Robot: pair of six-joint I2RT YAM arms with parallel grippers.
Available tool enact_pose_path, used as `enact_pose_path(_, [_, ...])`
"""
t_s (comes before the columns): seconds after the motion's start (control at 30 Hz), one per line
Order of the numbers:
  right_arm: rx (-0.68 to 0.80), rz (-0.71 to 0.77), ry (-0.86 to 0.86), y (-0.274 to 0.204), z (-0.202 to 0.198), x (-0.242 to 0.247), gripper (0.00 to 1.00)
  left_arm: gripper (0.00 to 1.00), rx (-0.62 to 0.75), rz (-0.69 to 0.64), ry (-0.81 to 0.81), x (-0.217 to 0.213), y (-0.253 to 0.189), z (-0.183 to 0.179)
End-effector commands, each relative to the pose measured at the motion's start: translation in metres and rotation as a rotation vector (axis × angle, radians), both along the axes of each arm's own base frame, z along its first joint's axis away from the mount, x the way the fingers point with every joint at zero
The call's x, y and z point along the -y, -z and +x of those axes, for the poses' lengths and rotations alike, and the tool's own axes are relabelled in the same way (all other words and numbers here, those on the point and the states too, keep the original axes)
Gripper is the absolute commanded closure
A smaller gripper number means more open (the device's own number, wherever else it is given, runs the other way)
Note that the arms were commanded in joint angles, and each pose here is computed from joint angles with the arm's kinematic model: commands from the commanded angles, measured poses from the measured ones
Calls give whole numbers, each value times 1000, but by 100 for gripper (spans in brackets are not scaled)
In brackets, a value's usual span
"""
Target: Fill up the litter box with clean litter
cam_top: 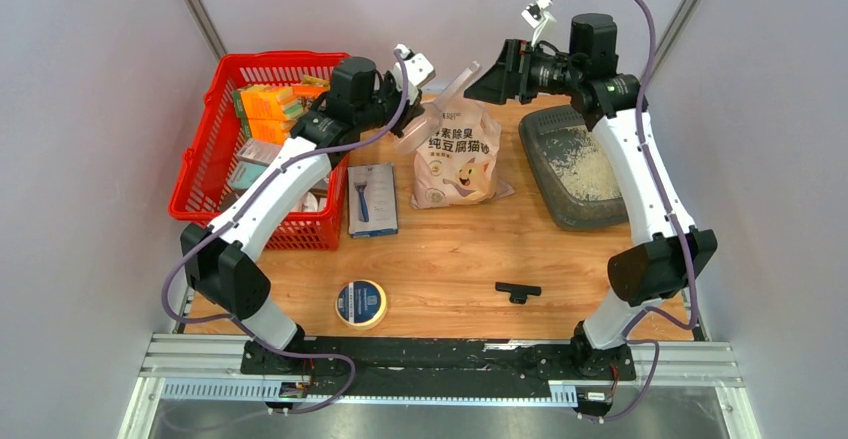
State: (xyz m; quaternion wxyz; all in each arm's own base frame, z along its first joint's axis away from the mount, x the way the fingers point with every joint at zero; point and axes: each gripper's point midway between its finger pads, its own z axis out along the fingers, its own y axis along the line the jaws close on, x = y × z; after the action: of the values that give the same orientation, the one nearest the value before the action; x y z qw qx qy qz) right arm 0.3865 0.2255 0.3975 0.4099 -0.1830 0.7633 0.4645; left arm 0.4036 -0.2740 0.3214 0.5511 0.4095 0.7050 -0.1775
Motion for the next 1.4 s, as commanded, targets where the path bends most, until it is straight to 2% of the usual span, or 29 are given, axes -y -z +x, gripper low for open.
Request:
enact_pose_path(0.0, [6,62,-87,-10,-7,-15,8,100,41,-100,82,21,-25,0])
enact_pose_path(0.2, [-30,86,-128,-2,-5,-26,16,100,111,-80,208,35,-28,-8])
enact_pose_path(0.47, [-41,71,-124,8,-2,-27,31,100,129,-84,247,43,-30,-9])
enact_pose_path(0.67, [-41,56,-110,14,-3,-25,39,100,129,-68,288,49,-27,-13])
enact_pose_path(1.1, [-47,19,-105,24,-7,-21,47,100,155,-40,256,47,-24,-4])
enact_pose_path(1.2, [-50,18,-105,25,-7,-21,53,100,146,-38,264,49,-21,-6])
enact_pose_path(1.3, [-51,18,-110,25,-8,-21,63,100,139,-38,261,49,-19,-5])
enact_pose_path(1.37, [-50,18,-112,26,-9,-21,75,100,138,-37,261,49,-18,-5])
